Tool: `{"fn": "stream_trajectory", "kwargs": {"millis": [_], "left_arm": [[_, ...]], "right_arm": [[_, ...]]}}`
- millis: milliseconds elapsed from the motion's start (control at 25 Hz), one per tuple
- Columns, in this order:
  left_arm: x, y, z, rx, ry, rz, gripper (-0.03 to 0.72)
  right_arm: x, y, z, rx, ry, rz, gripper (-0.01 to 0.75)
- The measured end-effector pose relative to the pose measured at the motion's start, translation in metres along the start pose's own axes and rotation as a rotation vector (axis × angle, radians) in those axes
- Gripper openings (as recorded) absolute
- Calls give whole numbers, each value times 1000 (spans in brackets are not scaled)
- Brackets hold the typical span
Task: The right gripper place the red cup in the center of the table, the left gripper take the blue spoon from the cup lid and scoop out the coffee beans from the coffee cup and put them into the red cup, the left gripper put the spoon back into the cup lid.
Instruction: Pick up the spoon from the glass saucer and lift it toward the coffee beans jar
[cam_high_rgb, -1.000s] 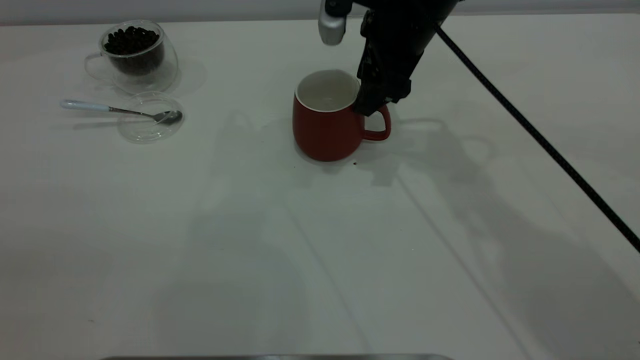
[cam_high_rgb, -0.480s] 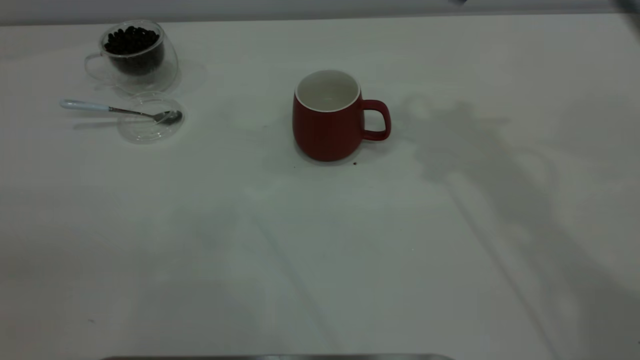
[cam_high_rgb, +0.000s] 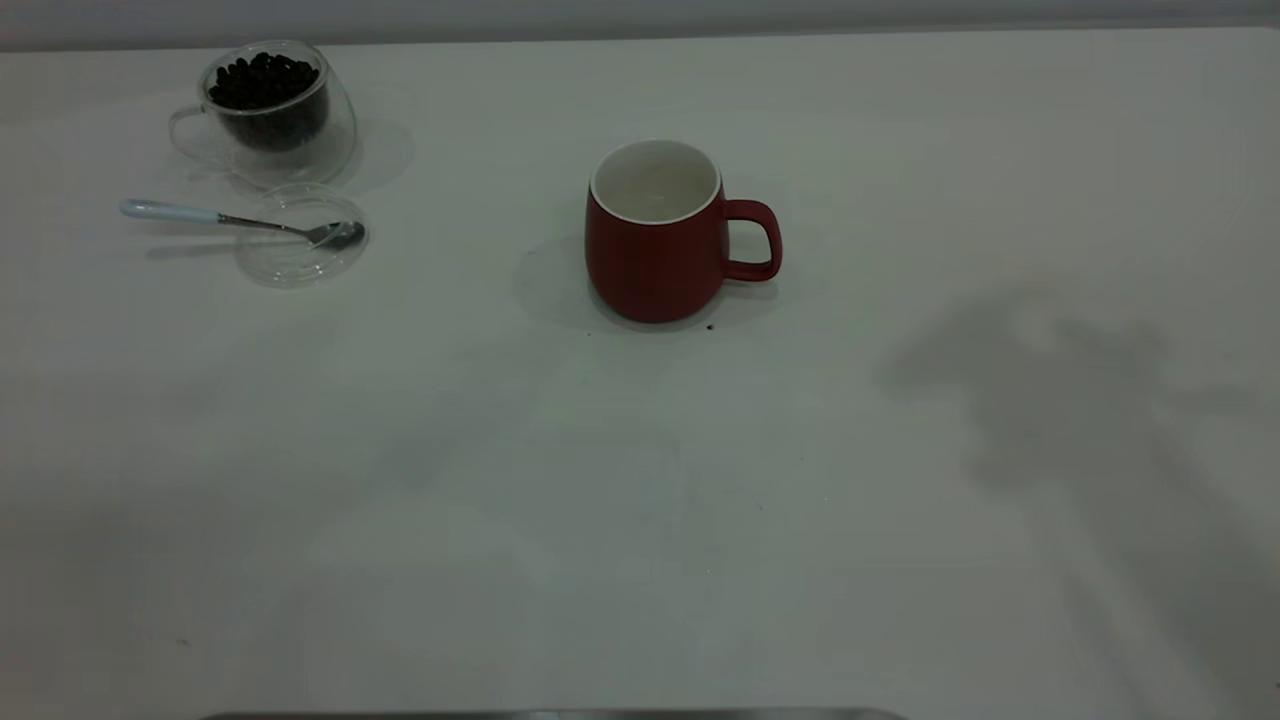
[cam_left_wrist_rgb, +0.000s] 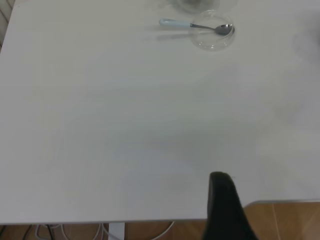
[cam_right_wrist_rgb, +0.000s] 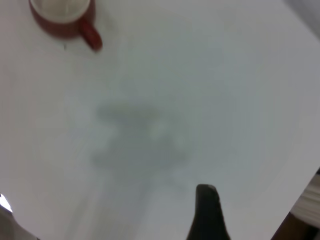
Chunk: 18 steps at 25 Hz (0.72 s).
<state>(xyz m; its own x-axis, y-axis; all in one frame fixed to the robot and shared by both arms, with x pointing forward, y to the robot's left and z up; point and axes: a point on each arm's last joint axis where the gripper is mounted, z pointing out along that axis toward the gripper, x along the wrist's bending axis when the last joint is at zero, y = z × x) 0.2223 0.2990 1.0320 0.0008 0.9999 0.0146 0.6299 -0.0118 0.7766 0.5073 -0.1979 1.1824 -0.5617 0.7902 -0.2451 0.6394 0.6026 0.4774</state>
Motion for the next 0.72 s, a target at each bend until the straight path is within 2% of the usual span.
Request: {"fn": "stream_trajectory", "kwargs": {"millis": [320,480,640,720], "left_arm": [[0,0,0,0,0,0,518],[0,0,0,0,0,1,518],[0,0,0,0,0,1,518],[0,0,0,0,0,1,518]], "right_arm": [[26,-91,-83,-169,-3,103,590],[42,-133,-88,-190,24,114,590],[57,-172,-72,-146,40,123,590],[63,-195,-64,-126,31,180,590]]}}
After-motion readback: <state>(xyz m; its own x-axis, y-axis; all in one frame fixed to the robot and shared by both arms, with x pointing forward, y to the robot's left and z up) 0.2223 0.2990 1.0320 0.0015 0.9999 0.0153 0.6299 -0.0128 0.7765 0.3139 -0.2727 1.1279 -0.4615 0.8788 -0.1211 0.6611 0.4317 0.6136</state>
